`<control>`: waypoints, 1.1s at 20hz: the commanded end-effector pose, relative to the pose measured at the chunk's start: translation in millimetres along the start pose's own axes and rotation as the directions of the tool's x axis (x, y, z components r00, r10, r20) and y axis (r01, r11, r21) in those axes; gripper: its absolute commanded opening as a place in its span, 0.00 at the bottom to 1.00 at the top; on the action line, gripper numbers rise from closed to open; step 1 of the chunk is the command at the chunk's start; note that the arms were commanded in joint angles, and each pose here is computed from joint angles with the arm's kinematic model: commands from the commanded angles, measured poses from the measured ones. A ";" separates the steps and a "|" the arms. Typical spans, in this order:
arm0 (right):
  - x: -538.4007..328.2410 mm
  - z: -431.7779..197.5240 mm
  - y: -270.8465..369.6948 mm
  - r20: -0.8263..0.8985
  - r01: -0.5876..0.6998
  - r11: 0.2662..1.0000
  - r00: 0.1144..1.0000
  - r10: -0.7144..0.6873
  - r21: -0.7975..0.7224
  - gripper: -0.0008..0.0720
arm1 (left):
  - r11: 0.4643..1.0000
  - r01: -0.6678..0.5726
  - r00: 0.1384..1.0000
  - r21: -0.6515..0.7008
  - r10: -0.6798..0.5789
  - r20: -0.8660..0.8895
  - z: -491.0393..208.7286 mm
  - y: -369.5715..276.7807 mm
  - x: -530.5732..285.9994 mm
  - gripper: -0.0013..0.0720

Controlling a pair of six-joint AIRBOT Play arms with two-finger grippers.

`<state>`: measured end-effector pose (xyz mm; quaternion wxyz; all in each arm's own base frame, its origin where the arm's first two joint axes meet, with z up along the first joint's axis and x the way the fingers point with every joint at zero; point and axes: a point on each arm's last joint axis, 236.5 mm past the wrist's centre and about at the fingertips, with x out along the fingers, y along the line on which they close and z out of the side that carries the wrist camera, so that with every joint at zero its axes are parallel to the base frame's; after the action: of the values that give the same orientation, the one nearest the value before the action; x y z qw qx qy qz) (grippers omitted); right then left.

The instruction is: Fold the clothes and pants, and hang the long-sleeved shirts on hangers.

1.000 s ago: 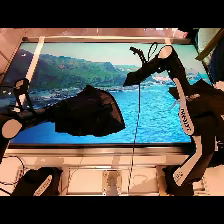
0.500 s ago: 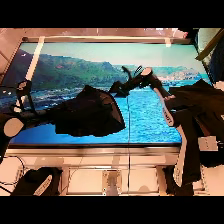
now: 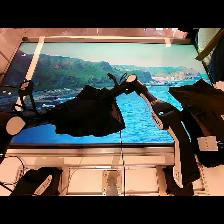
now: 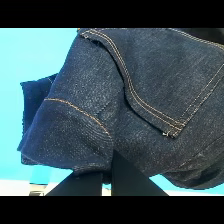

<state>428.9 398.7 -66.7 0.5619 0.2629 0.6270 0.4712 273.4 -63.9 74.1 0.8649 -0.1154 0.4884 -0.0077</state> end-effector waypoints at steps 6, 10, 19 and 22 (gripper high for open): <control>-9.4 -3.9 83.6 -0.018 -0.251 0.947 0.967 0.253 -0.201 0.02 | 1.000 0.001 1.000 0.000 -0.001 0.003 0.8 -0.1 -0.7 0.07; -85.8 3.3 140.5 0.038 -0.232 0.910 0.965 0.260 -0.344 0.02 | 0.999 0.044 0.984 0.014 -0.046 0.171 35.5 -8.9 -28.0 0.07; -226.7 -43.4 185.5 0.259 0.362 0.810 0.928 -0.268 -0.461 0.02 | 0.993 0.104 0.878 0.053 -0.117 0.464 86.2 -18.9 -143.0 0.07; -211.5 -47.8 132.6 0.174 0.362 0.872 0.931 -0.321 -0.328 0.22 | 0.997 0.072 0.932 0.034 -0.079 0.354 63.3 -11.3 -126.8 0.07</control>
<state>401.4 285.1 181.4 0.6998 0.0884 0.4787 0.5228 273.8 -48.6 225.3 0.9492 -0.1277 0.2860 -0.0311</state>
